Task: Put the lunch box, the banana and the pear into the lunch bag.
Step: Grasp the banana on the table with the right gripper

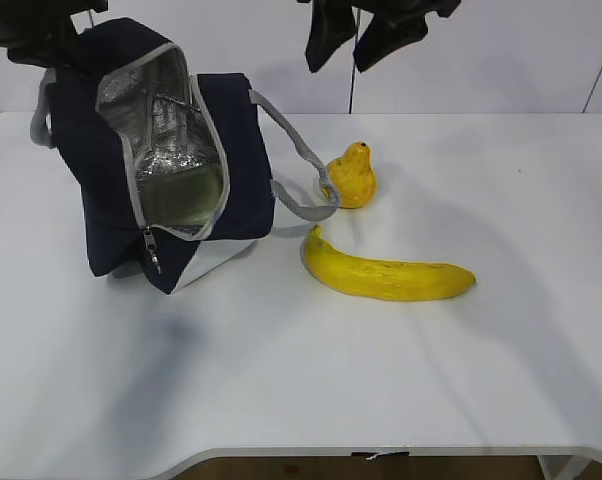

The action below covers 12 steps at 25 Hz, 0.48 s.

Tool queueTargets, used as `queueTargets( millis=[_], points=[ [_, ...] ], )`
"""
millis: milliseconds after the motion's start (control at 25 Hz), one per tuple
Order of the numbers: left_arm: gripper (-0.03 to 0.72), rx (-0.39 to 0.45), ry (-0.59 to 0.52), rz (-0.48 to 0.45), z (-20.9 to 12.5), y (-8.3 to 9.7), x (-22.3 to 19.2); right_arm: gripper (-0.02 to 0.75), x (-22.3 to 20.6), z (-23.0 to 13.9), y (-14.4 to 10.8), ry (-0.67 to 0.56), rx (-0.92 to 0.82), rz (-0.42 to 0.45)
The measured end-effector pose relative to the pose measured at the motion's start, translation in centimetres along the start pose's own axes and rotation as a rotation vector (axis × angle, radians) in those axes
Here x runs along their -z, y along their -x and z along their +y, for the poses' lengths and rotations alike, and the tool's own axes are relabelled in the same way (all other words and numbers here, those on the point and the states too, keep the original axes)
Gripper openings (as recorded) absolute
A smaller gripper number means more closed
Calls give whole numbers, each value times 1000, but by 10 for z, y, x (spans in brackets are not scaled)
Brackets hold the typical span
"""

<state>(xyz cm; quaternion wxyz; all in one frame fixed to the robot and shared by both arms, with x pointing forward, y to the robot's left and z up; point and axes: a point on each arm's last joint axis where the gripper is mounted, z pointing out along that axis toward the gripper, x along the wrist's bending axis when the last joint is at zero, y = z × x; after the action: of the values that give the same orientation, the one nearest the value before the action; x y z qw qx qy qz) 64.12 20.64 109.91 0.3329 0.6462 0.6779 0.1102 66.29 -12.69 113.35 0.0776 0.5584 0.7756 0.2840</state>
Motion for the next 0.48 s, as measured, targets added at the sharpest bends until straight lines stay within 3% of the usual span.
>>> queueTargets(
  millis=[280, 480],
  points=[
    [-6, -2, -10, 6, -1, -1, 0, 462, 1, -40, 10, -146, 37, -81],
    [-5, -20, -15, 26, -1, -3, 0, 462, 11, -64, 10, -204, 151, -74]
  ],
)
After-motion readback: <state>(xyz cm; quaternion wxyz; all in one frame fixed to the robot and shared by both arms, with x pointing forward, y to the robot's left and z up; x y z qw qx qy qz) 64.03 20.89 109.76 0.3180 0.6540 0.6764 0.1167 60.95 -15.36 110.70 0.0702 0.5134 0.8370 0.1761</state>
